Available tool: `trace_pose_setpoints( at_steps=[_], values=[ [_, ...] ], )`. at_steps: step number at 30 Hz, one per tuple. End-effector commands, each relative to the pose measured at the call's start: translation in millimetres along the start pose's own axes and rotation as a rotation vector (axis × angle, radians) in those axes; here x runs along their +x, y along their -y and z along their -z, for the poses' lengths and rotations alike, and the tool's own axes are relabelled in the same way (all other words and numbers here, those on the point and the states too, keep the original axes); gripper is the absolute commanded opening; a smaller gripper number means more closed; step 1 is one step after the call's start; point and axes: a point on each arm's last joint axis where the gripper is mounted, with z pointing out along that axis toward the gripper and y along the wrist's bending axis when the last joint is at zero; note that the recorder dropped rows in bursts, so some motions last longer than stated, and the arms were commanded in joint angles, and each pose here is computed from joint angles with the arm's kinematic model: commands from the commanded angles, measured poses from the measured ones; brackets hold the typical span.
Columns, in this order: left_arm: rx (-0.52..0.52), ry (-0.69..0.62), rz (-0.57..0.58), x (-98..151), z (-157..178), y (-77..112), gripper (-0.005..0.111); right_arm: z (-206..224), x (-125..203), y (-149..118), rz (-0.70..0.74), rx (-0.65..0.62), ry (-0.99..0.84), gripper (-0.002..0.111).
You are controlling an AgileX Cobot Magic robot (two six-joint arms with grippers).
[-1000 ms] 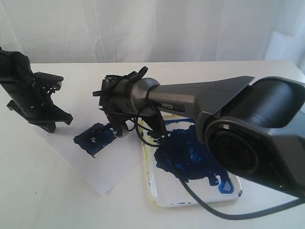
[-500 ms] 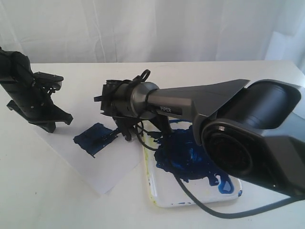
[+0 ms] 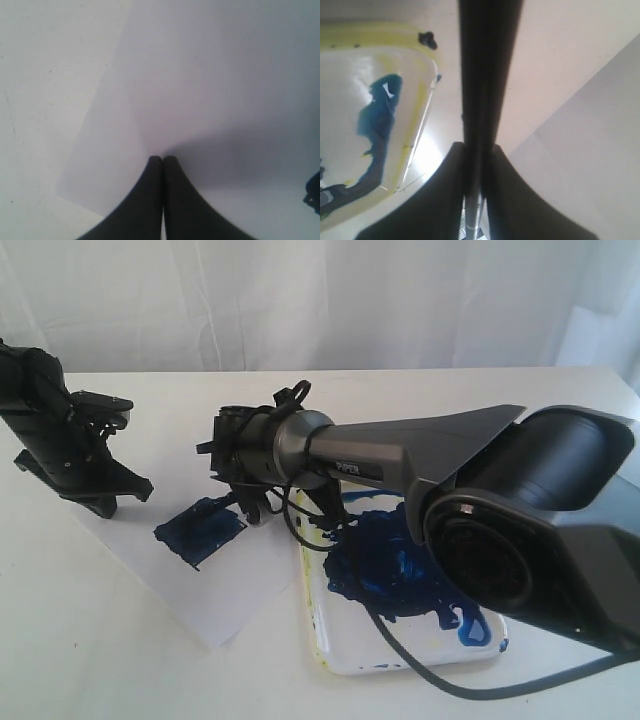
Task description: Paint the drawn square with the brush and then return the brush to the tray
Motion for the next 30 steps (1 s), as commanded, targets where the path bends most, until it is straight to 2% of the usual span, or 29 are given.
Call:
trace_pose_setpoints(
  at_steps=[1, 4, 13, 23, 30],
  values=[
    [0.002, -0.063, -0.006, 7, -7, -1.4, 0.000, -1, 7, 2, 0.019, -0.005, -0.013, 0.000],
    [0.002, -0.063, -0.006, 7, -7, -1.4, 0.000, -1, 7, -4, 0.127, -0.072, -0.015, 0.000],
    [0.002, -0.063, -0.006, 7, -7, -1.4, 0.000, 1, 14, -6, 0.182, -0.116, -0.062, 0.000],
    [0.002, -0.063, -0.006, 7, -7, -1.4, 0.000, 20, 38, 14, 0.090, -0.071, -0.066, 0.000],
    [0.002, -0.063, -0.006, 7, -7, -1.4, 0.000, 9, 72, 20, 0.026, -0.121, -0.129, 0.000]
  ],
)
